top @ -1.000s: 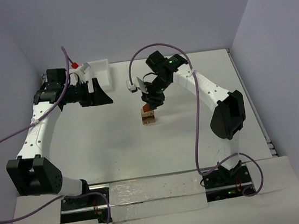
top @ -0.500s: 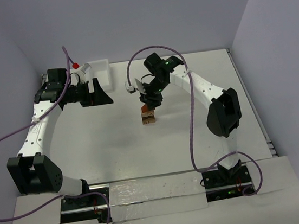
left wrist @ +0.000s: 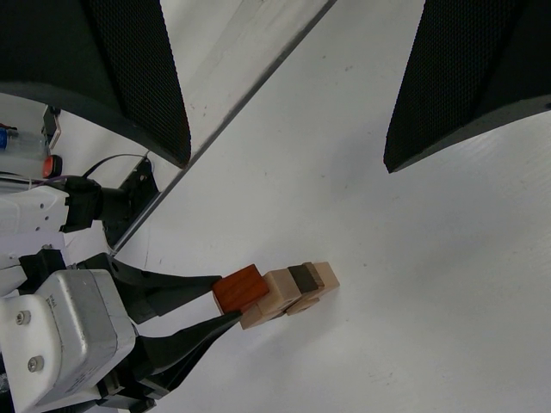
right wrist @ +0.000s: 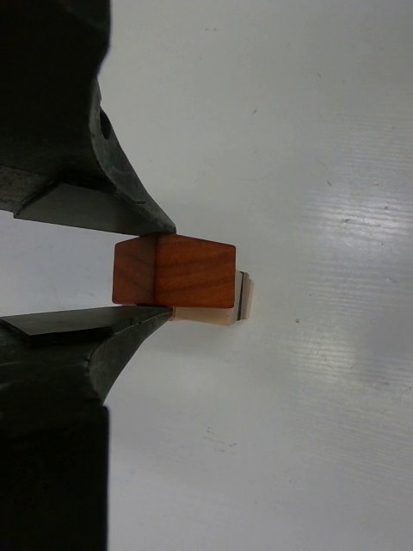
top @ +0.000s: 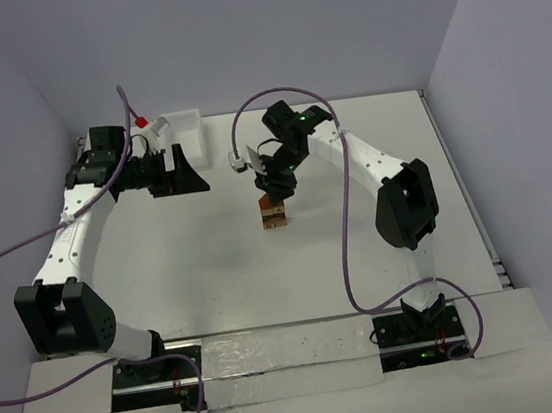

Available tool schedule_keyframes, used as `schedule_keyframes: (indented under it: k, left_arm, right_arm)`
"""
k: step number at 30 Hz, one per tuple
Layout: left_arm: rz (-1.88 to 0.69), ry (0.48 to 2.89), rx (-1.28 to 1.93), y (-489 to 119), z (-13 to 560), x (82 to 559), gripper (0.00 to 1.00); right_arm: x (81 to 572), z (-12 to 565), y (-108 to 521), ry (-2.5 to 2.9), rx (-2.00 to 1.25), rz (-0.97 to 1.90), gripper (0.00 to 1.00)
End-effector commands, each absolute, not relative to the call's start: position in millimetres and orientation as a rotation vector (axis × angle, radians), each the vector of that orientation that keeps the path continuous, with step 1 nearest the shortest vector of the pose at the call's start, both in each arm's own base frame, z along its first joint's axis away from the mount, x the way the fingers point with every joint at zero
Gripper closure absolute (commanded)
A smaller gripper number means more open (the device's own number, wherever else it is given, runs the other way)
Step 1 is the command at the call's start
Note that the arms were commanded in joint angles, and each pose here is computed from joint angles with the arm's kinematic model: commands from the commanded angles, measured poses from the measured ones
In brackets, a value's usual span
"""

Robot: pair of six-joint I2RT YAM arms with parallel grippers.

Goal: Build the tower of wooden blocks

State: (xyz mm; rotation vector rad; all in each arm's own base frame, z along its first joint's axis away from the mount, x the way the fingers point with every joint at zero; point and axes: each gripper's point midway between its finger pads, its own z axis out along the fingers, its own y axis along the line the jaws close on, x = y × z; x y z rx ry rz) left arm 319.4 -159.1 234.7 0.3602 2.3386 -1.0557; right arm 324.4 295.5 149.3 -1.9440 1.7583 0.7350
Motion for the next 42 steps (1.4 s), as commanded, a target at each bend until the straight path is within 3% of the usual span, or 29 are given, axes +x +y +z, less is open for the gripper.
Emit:
schedule_keyframes:
  k: [1,42]
  left_arm:
    - [-1.067,2.263,0.401,-160.5,252.5,328.4,0.01]
    - [-1.081,2.257,0.402,-161.0,251.4,327.6,0.01]
  right_arm:
    - [333.0,161.2,307.9,1.699,-1.916,0.744,0.84]
    - [332.4,173.2,297.9,1.733,-1.777,0.755,0.8]
